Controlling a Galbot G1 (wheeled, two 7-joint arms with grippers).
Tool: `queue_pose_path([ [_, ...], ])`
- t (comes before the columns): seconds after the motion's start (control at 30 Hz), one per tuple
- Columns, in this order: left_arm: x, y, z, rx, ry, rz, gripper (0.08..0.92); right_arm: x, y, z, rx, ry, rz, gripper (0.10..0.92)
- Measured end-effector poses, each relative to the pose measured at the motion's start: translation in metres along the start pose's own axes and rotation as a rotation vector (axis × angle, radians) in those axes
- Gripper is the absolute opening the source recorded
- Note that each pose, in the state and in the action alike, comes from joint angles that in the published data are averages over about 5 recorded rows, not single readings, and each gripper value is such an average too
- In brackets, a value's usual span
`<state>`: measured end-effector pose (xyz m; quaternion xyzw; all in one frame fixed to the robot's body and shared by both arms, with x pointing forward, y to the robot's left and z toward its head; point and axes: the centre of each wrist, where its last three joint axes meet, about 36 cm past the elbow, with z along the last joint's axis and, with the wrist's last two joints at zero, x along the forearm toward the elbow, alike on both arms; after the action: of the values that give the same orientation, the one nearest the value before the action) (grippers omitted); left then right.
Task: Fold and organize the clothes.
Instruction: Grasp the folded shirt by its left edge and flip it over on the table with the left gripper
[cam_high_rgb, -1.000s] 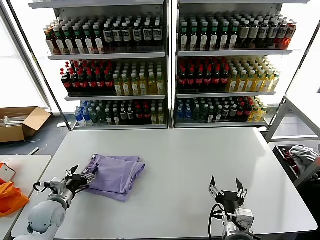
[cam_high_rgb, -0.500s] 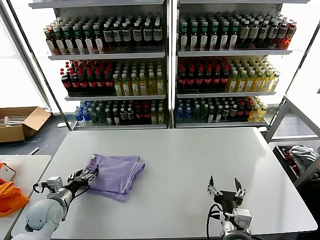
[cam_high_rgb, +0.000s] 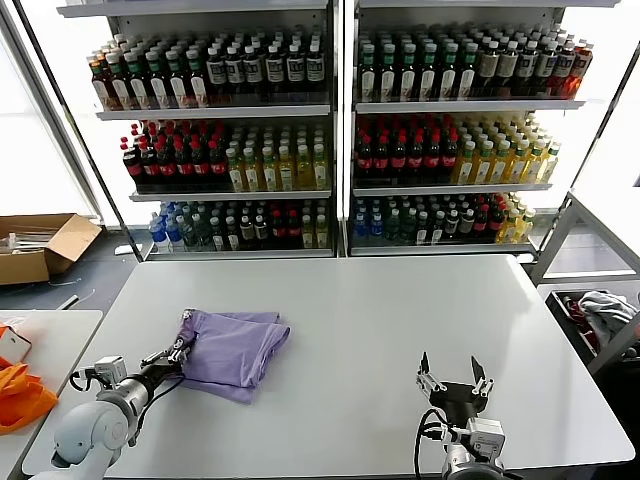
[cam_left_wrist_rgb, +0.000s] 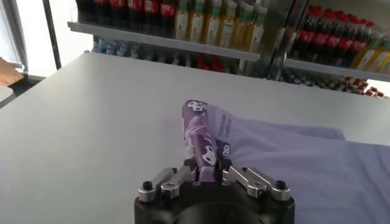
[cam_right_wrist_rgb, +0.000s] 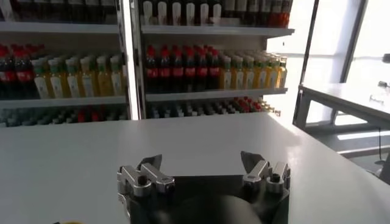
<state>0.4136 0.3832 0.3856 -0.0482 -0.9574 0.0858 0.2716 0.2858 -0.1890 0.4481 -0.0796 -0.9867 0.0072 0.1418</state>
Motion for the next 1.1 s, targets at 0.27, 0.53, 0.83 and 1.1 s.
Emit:
queue_pose_path([
  [0.27,0.007,0.002,-0.005,0.004,-0.05,-0.021,0.114,-0.004,-0.001,-0.002,0.003,-0.008,-0.005,0.823],
  [0.53,0.029,0.031,-0.034,0.037,-0.125,-0.078,0.115,-0.01,0.002,-0.003,0.003,-0.006,-0.016,0.823],
  [0.83,0.078,0.069,-0.086,0.065,-0.233,-0.145,0.115,-0.019,0.006,-0.002,-0.007,-0.004,-0.031,0.823],
  [1.1,0.093,0.038,-0.095,0.004,-0.263,-0.084,0.115,-0.018,0.0,0.001,-0.011,-0.003,-0.017,0.823],
])
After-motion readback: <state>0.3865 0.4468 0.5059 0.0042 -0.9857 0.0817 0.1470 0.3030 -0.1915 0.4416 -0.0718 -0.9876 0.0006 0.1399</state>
